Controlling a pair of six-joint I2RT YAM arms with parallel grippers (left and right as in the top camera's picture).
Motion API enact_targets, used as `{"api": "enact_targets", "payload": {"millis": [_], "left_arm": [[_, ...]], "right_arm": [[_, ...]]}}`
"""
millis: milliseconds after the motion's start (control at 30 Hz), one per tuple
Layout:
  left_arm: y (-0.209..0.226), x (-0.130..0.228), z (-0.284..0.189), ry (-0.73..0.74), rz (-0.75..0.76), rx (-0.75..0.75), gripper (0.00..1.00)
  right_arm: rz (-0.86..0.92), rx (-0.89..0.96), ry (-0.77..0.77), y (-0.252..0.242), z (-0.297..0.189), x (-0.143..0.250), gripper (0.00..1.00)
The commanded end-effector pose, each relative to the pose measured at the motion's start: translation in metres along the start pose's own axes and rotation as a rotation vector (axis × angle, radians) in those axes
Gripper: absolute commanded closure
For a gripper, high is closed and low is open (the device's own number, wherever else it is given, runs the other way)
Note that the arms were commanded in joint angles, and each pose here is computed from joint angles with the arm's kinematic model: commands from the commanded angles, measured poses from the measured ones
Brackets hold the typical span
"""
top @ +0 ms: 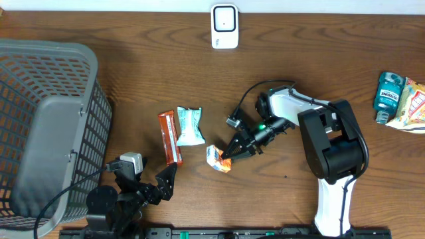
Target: Scan the item barcode
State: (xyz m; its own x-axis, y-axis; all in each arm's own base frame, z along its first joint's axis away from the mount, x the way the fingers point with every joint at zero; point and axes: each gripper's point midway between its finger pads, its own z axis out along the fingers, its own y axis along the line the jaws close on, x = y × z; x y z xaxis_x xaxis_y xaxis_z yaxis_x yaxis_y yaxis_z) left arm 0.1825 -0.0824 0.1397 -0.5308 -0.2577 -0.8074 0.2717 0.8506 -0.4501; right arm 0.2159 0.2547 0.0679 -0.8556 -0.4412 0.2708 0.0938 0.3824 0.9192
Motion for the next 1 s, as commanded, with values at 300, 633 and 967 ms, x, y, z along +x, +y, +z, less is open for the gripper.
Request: {"api": "enact_targets", "payload": {"millis": [300,633,967], "left_arm": [[0.001,-0.002,-0.001,-0.007,-0.001,-0.006,0.02],[0.001,-0.002,-0.001,-0.007,-0.001,-0.006,0.02],[0.001,-0.002,-0.001,-0.007,-0.001,-0.006,0.02]], "right_arm": [[0.141,0.451,-0.094,0.016,-0.051,-0.042,0.98],[-0.013,0.567,-0.176,0.090,-0.087,-0.004,0.99],[-0.260,0.750,-0.369,0.148,-0.121,0.057,0.99]]}}
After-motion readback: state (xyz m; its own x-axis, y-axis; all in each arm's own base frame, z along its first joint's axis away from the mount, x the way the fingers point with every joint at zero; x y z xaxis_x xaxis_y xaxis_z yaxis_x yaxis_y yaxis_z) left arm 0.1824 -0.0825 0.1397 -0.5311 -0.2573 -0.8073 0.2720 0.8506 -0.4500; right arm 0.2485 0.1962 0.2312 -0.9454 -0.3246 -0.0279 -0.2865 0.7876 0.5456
